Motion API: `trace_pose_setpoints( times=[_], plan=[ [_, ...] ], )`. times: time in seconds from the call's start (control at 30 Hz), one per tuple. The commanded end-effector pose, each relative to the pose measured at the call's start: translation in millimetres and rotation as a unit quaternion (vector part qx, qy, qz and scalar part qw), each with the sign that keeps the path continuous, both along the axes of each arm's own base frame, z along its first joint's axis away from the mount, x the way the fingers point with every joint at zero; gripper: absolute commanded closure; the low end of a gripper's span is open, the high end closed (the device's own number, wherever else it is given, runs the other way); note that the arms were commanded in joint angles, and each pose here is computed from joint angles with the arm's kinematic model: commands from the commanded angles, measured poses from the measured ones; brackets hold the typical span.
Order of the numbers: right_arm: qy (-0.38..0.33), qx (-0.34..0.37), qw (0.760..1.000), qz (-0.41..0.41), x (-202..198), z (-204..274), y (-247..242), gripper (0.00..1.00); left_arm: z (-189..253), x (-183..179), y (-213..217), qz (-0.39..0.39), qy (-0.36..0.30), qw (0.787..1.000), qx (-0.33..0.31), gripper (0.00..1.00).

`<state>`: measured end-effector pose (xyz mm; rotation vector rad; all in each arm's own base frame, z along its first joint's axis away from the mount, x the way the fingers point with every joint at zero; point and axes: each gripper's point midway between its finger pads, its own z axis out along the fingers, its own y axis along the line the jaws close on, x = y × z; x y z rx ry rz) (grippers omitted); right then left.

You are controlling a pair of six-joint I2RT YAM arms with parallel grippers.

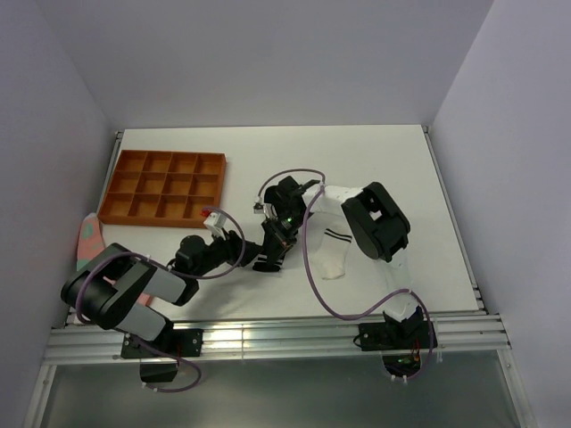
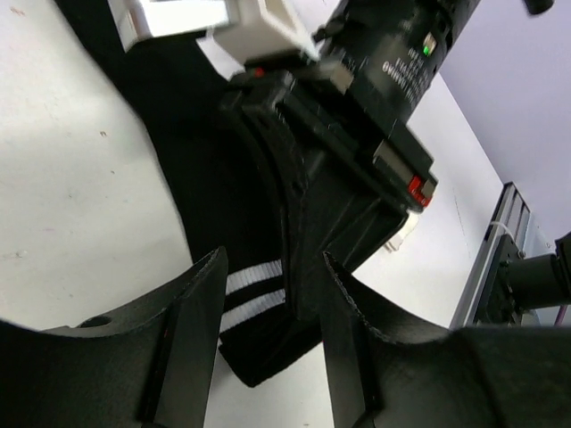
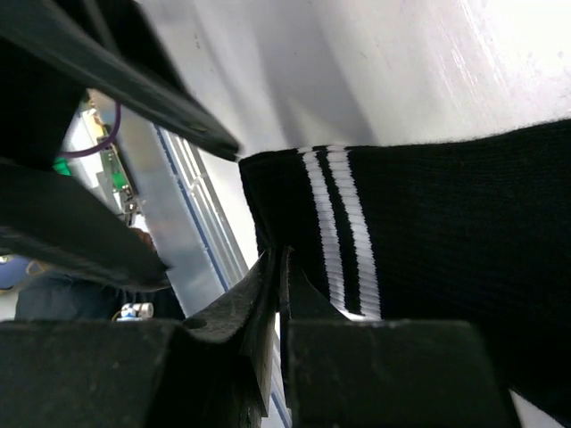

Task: Roll the socks
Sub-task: Roll the sock at the center of the board.

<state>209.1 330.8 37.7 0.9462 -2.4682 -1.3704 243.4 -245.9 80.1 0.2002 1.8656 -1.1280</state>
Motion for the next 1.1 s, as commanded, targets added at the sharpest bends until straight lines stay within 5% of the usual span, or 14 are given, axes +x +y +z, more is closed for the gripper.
trace_pose_setpoints(
  times=[0.0, 1.07],
  plan=[
    [0.007, 0.023, 1.000, 0.000, 6.1, 15.6, 5.1, 0.93, 20.4, 2.2, -12.4, -0.028, -0.047, 0.998, -0.020, 0.49],
    [0.014, 0.021, 0.999, -0.032, 18.8, 18.3, -10.8, 0.98, -3.5, -9.4, -23.1, -0.071, -0.013, 0.997, -0.025, 0.46]
  ],
)
